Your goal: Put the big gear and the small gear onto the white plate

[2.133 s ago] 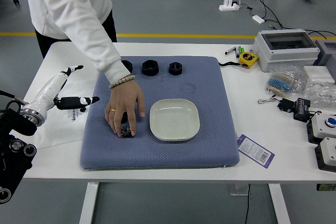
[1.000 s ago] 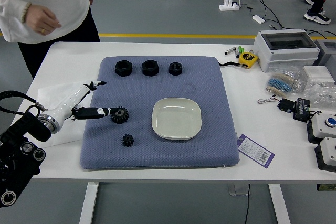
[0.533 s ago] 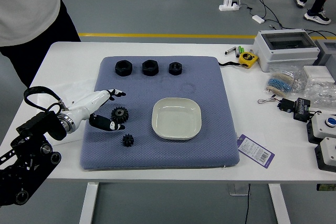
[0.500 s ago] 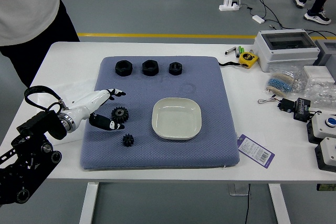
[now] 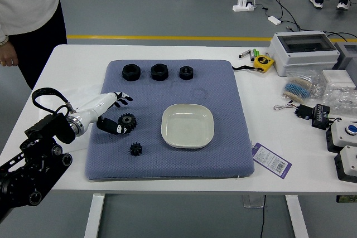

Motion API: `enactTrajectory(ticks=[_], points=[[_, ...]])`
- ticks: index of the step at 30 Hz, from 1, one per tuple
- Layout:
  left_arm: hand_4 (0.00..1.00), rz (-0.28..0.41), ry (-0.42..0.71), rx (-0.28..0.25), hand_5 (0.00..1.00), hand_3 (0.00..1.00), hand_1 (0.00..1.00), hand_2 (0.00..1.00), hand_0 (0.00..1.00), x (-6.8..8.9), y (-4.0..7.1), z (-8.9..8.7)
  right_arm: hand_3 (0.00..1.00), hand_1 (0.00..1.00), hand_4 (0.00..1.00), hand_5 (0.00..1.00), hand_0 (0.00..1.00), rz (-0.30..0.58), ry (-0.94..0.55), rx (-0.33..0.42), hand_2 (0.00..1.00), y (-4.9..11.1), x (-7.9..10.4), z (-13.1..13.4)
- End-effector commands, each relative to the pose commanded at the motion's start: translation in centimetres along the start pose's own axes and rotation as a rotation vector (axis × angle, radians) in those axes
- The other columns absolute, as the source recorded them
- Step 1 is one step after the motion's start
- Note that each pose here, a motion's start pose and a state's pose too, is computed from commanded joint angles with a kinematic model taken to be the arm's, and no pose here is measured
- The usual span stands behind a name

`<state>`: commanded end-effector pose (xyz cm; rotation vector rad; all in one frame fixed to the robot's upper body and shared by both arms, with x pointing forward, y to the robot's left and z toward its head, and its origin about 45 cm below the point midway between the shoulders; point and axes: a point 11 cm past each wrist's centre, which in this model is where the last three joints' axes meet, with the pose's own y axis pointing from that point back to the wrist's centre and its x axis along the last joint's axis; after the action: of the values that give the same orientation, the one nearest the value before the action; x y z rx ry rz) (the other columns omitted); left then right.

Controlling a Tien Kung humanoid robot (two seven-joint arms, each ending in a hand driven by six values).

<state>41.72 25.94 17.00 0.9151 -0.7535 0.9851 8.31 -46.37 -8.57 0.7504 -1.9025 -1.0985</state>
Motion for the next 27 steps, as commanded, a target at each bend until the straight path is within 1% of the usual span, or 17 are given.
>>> enactTrajectory(ticks=[5, 6, 11, 12, 17, 18, 20, 23, 24, 27], points=[[0.986, -0.012, -0.007, -0.005, 0.165, 0.796, 0.690, 0.749, 0.670, -0.4, -0.4, 0.2, 0.580, 0.654, 0.842, 0.681, 0.650, 0.000, 0.002, 0.000, 0.729, 0.0, 0.0, -0.1], [0.935, -0.014, -0.009, -0.007, 0.113, 0.786, 0.656, 0.706, 0.623, -0.6, -0.5, 0.3, 0.580, 0.654, 0.842, 0.680, 0.650, -0.001, 0.002, 0.000, 0.730, 0.0, -0.1, -0.1], [0.935, -0.026, -0.024, -0.010, 0.113, 0.786, 0.656, 0.706, 0.623, -1.1, -0.7, 0.5, 0.580, 0.654, 0.842, 0.680, 0.650, -0.001, 0.004, 0.001, 0.730, 0.0, -0.1, -0.1], [0.675, -0.027, -0.026, -0.012, 0.002, 0.706, 0.564, 0.609, 0.519, -1.1, -0.8, 0.5, 0.581, 0.654, 0.843, 0.682, 0.649, -0.001, 0.004, 0.001, 0.729, 0.0, -0.1, -0.1], [0.675, -0.018, -0.031, -0.034, 0.002, 0.706, 0.564, 0.609, 0.519, -1.3, -0.9, 1.2, 0.581, 0.654, 0.843, 0.682, 0.649, -0.001, 0.003, 0.002, 0.729, 0.0, -0.1, -0.2], [0.343, -0.017, -0.032, -0.038, 0.002, 0.568, 0.455, 0.500, 0.383, -1.3, -0.9, 1.3, 0.580, 0.654, 0.844, 0.681, 0.650, -0.001, 0.003, 0.002, 0.729, 0.0, -0.1, -0.2], [0.343, -0.020, -0.035, -0.038, 0.002, 0.568, 0.455, 0.500, 0.383, -1.3, -1.0, 1.4, 0.580, 0.654, 0.844, 0.681, 0.650, -0.001, 0.004, 0.003, 0.729, 0.0, -0.1, -0.2], [0.343, -0.037, -0.034, -0.024, 0.002, 0.568, 0.455, 0.500, 0.383, -1.7, -1.0, 1.1, 0.580, 0.654, 0.844, 0.681, 0.650, 0.000, 0.004, 0.004, 0.729, 0.0, 0.0, -0.2], [0.228, -0.038, -0.034, -0.023, 0.002, 0.496, 0.363, 0.411, 0.317, -1.7, -1.0, 1.1, 0.581, 0.654, 0.844, 0.682, 0.650, 0.000, 0.003, 0.004, 0.729, 0.0, 0.0, -0.2], [0.228, -0.041, -0.037, -0.022, 0.002, 0.496, 0.363, 0.411, 0.317, -1.8, -0.9, 1.0, 0.581, 0.654, 0.844, 0.682, 0.650, 0.000, 0.001, 0.003, 0.729, 0.0, 0.0, -0.2]])
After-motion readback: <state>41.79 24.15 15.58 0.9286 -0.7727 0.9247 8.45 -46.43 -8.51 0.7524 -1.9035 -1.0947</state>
